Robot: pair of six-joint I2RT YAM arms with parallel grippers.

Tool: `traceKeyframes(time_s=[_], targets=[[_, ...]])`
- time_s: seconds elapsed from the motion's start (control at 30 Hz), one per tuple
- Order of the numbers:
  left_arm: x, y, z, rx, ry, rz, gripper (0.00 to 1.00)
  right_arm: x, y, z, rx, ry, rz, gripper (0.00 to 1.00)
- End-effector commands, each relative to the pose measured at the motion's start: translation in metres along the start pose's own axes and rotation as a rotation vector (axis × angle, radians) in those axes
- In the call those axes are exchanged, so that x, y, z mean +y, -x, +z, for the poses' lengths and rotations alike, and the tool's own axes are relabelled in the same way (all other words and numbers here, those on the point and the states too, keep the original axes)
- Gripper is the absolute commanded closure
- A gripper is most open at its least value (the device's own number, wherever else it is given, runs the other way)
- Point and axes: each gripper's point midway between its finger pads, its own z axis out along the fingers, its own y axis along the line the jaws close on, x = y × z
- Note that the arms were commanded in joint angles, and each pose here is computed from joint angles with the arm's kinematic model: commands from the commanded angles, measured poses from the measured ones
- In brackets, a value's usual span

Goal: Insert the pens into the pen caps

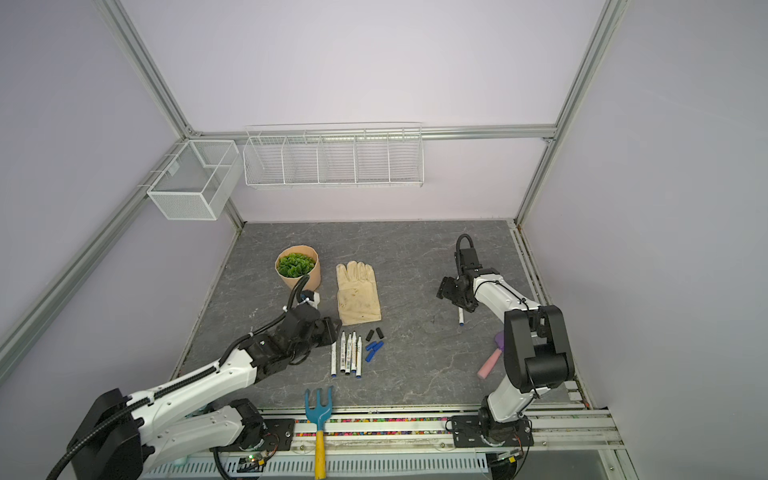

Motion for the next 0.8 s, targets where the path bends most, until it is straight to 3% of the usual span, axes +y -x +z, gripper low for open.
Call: traceKeyframes(time_s=[0.0, 0.23, 0.47, 0.77], targets=[[0.026, -0.009, -0.011, -0.018, 0.058, -0.072, 0.53, -0.018, -0.011, 0.007, 0.018, -0.085, -0.015, 0.22], [0.043, -0.012, -0.029, -0.065, 0.052, -0.112, 0.53, -0.047, 0.007, -0.020, -0.115, -0.219, -0.021, 0.22], [0.044, -0.014, -0.032, -0.054, 0.061, -0.108, 0.53, -0.103, 0.018, -0.010, -0.079, -0.424, 0.078, 0.20], [0.042, -0.010, -0.036, -0.057, 0.061, -0.108, 0.53, -0.105, 0.017, 0.025, 0.048, -0.349, 0.110, 0.23]])
